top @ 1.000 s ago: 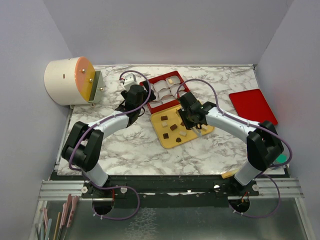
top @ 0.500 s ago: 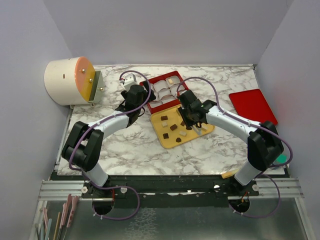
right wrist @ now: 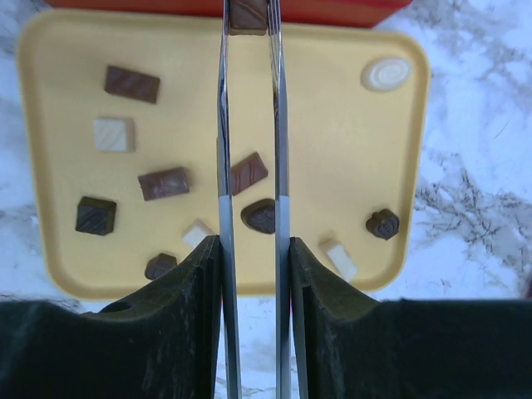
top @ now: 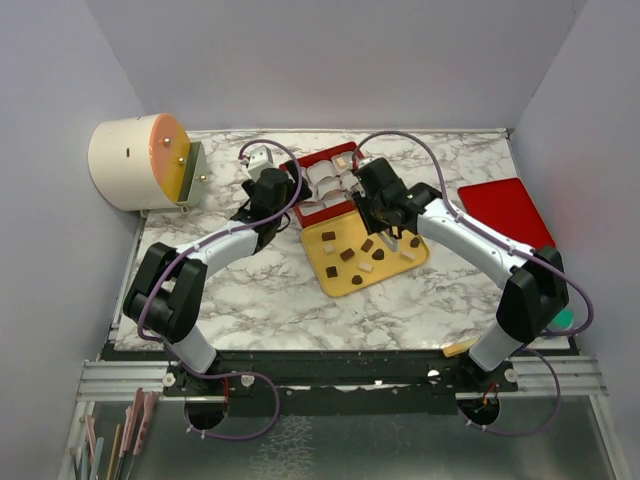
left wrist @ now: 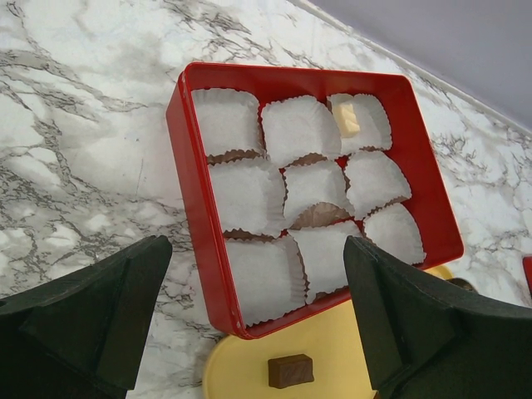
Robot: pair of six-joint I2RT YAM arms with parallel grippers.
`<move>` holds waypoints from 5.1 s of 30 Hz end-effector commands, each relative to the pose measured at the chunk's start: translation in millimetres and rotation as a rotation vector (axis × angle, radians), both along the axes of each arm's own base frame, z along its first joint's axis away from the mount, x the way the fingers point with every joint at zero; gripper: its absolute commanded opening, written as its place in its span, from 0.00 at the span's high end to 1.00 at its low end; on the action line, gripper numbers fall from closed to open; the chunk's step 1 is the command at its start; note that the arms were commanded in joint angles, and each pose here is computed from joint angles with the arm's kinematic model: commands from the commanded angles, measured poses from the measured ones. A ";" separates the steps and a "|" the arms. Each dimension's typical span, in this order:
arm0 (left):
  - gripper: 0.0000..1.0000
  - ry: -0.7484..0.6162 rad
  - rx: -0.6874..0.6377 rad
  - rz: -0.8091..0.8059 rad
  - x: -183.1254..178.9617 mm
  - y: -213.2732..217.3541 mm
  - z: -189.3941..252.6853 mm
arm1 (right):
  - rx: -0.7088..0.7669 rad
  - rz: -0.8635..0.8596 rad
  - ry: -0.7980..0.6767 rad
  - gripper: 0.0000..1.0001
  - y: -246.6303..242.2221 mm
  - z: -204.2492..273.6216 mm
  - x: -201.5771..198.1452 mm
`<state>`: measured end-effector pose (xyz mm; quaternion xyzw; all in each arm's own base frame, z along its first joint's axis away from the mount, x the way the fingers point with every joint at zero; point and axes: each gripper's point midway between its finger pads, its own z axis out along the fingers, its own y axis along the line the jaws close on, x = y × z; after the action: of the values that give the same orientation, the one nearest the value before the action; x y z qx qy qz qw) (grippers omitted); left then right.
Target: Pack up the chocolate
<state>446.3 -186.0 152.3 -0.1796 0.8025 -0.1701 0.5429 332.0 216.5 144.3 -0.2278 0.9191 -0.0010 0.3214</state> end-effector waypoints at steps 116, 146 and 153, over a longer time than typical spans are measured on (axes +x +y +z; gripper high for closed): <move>0.05 -0.117 0.178 0.080 -0.5 68.7 62.3 | 0.197 0.068 -0.122 0.69 11.0 46.6 37.2; 0.06 -0.119 0.145 0.061 0.0 62.4 60.8 | 0.202 -0.081 0.143 0.66 -51.1 -22.9 -91.5; 0.06 -0.123 0.136 0.059 -0.4 61.6 62.1 | 0.203 -0.076 0.196 0.66 -42.9 -30.8 -105.0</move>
<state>447.1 -122.2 212.9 -0.1569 0.7740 -0.0969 0.6057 240.1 166.8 113.5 -0.1620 0.9466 0.0856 0.2654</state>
